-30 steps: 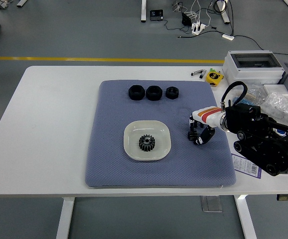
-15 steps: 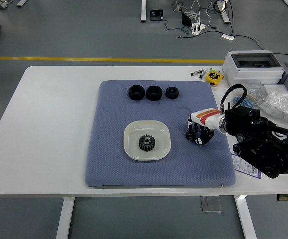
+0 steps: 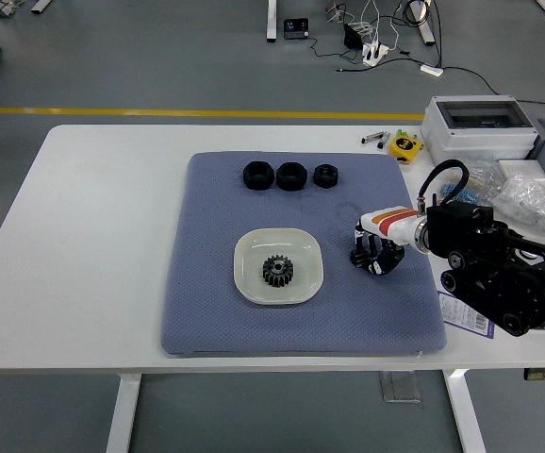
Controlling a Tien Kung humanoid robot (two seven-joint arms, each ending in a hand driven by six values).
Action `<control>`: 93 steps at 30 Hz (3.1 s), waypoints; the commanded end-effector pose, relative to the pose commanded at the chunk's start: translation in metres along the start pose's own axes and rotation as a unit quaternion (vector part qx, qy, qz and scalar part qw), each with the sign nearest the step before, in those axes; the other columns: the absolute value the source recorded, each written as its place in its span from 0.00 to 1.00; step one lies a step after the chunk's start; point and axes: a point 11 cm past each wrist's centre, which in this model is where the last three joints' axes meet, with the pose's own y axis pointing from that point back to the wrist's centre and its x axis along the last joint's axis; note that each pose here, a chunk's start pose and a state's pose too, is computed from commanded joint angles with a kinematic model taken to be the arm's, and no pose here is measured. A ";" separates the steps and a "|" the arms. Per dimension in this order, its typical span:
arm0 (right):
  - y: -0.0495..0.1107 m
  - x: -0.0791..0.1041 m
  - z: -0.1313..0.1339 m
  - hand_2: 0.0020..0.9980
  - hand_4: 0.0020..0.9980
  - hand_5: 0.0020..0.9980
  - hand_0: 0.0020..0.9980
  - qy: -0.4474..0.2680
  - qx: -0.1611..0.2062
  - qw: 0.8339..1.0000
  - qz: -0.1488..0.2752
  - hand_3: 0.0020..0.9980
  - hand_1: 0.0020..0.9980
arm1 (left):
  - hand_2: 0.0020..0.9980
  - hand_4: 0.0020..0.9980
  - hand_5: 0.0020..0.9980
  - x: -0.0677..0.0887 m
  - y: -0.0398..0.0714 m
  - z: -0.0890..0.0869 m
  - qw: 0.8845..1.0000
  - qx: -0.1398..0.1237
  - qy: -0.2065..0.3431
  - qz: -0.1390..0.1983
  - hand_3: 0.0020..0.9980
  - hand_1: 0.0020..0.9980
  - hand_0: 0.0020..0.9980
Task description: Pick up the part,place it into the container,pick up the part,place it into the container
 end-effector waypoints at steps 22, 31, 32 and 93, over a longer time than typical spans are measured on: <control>0.009 0.036 -0.015 0.31 0.55 0.10 0.26 -0.053 0.016 0.997 0.045 0.26 0.25 | 0.62 0.59 0.55 0.000 0.000 0.001 1.000 0.000 -0.002 -0.001 0.55 0.62 0.72; 0.012 0.053 -0.054 0.31 0.56 0.11 0.26 -0.051 0.061 0.995 0.067 0.27 0.24 | 0.62 0.59 0.55 0.001 0.000 0.001 1.000 0.000 -0.001 0.000 0.55 0.62 0.72; 0.012 0.052 -0.060 0.31 0.56 0.11 0.26 -0.047 0.066 0.995 0.064 0.27 0.24 | 0.62 0.59 0.55 0.001 0.000 0.001 1.000 0.000 -0.002 0.000 0.55 0.62 0.72; 0.074 -0.004 -0.030 0.73 1.00 0.58 0.51 -0.650 0.161 0.739 0.072 0.72 0.61 | 0.62 0.59 0.55 -0.004 0.001 0.007 1.000 -0.007 -0.012 -0.006 0.55 0.62 0.72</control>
